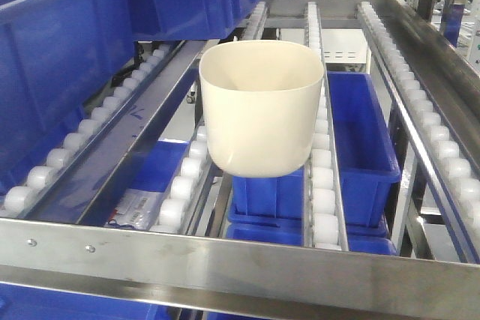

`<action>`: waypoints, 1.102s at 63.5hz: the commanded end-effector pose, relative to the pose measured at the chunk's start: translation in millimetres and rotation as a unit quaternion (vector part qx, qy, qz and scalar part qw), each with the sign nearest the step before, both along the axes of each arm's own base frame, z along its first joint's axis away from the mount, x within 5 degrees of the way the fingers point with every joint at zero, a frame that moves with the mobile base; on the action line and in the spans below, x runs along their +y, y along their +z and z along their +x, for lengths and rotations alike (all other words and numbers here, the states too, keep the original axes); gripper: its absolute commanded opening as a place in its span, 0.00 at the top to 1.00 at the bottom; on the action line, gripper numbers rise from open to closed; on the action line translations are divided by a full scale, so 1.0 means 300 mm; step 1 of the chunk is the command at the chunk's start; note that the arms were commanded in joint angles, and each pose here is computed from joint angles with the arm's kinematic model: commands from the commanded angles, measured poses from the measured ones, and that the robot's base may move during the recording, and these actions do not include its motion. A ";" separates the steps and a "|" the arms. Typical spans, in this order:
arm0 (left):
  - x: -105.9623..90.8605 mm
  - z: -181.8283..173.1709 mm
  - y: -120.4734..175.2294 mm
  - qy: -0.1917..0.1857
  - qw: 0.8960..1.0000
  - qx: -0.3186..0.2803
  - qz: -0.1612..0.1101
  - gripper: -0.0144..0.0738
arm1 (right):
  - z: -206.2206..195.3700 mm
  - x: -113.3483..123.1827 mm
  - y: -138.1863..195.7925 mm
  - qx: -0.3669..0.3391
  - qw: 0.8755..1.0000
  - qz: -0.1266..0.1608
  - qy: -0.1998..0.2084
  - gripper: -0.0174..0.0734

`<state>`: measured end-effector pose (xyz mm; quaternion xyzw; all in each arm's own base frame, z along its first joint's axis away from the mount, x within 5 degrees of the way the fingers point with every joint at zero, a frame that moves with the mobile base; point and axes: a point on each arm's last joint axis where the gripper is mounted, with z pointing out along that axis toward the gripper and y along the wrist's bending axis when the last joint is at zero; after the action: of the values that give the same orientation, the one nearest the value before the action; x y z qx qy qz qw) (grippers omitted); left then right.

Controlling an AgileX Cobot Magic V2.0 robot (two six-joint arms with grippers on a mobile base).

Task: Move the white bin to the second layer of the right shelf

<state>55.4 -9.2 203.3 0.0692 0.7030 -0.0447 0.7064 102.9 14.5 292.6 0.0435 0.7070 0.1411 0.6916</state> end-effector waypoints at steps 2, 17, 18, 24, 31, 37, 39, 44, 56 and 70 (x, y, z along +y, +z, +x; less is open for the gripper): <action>0.001 0.001 -0.013 0.001 1.000 -0.030 -0.010 0.74 | -0.002 -0.003 0.064 -0.064 0.998 0.004 -0.005 0.75; 0.001 0.001 -0.013 0.001 1.000 -0.030 -0.010 0.74 | -0.021 -0.004 0.062 -0.066 0.997 -0.037 -0.004 0.75; 0.001 0.001 -0.013 0.001 1.000 -0.030 -0.010 0.74 | -0.030 -0.007 0.063 -0.068 0.997 -0.044 -0.008 0.75; 0.001 0.001 -0.013 0.001 1.000 -0.030 -0.010 0.74 | -0.078 -0.023 0.051 -0.073 0.995 -0.064 -0.028 0.75; 0.001 0.001 -0.013 0.001 1.000 -0.030 -0.010 0.74 | -0.130 -0.042 0.008 -0.077 0.992 -0.076 -0.060 0.75; 0.001 0.001 -0.013 0.001 1.000 -0.030 -0.010 0.74 | -0.158 -0.053 -0.058 -0.078 0.990 -0.078 -0.085 0.75; 0.001 0.001 -0.013 0.001 1.000 -0.030 -0.010 0.74 | -0.164 -0.055 -0.081 -0.078 0.990 -0.079 -0.091 0.75; 0.001 0.001 -0.013 0.001 1.000 -0.030 -0.010 0.74 | -0.175 -0.059 -0.146 -0.076 0.989 -0.080 -0.104 0.75; 0.001 0.001 -0.013 0.001 1.000 -0.030 -0.010 0.74 | -0.165 -0.060 -0.260 -0.056 0.990 -0.081 -0.106 0.75; 0.001 0.001 -0.013 0.001 1.000 -0.030 -0.010 0.74 | -0.162 -0.060 -0.280 -0.047 0.989 -0.088 -0.105 0.75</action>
<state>55.4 -9.2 203.3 0.0692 0.7030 -0.0447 0.7064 56.6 -4.6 192.7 0.0645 0.7223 0.0120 0.6885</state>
